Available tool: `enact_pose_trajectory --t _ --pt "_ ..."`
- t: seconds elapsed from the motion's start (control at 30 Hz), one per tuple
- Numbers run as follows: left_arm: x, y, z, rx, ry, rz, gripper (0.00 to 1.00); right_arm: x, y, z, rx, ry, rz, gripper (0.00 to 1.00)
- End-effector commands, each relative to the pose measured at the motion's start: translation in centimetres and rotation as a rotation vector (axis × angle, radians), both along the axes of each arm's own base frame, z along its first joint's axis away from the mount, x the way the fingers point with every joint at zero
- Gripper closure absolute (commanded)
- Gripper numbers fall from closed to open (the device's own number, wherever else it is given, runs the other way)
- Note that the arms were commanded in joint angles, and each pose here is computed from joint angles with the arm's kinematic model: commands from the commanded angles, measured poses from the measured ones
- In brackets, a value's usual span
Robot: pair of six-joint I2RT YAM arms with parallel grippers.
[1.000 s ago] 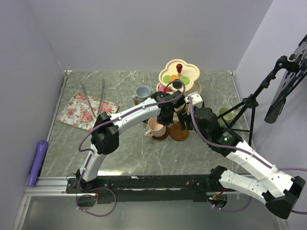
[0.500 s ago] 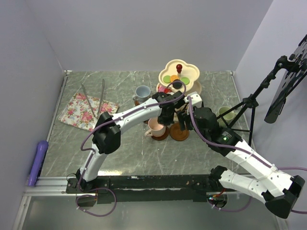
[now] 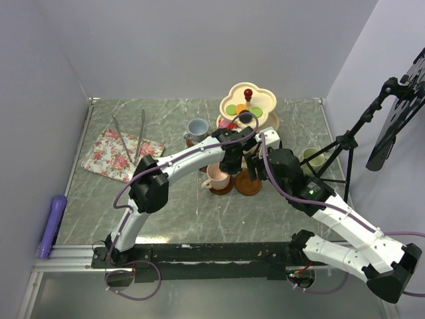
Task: Serve the afternoon tea
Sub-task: Place the cup on the coaster.
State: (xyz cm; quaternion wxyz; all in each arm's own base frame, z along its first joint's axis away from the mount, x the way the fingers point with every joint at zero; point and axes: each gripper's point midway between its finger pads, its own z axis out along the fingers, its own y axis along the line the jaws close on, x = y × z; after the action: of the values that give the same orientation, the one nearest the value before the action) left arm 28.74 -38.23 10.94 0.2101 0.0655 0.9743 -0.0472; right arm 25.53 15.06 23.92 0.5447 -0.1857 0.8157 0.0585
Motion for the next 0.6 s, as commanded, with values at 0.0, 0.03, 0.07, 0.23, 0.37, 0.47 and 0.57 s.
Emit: enact_pose_trajectory --t 0.0,0.03,0.07,0.23,0.37,0.47,0.57 --pt "1.2 -1.22 1.53 -0.057 -0.04 -0.001 0.88 0.41 0.0 1.66 0.04 -0.036 -0.016 0.25" --pt "1.22 -1.25 1.54 -0.057 -0.041 -0.002 0.88 0.41 0.0 1.66 0.04 -0.036 -0.016 0.25" --pt "1.24 -1.32 1.64 -0.062 -0.043 -0.003 0.88 0.42 -0.01 1.66 0.042 -0.035 -0.017 0.25" --pt "1.57 -1.69 2.05 -0.085 -0.063 -0.003 0.87 0.43 0.01 1.69 0.041 -0.036 -0.014 0.25" --pt "1.66 -1.95 1.9 -0.093 -0.06 -0.008 0.87 0.44 0.06 1.71 0.041 -0.036 -0.013 0.25" --pt "1.58 -1.97 1.58 -0.091 -0.049 -0.011 0.87 0.44 -0.01 1.65 0.039 -0.034 -0.014 0.25" --pt "1.46 -2.03 1.48 -0.094 -0.043 -0.014 0.85 0.48 0.01 1.56 0.038 -0.031 -0.014 0.25"
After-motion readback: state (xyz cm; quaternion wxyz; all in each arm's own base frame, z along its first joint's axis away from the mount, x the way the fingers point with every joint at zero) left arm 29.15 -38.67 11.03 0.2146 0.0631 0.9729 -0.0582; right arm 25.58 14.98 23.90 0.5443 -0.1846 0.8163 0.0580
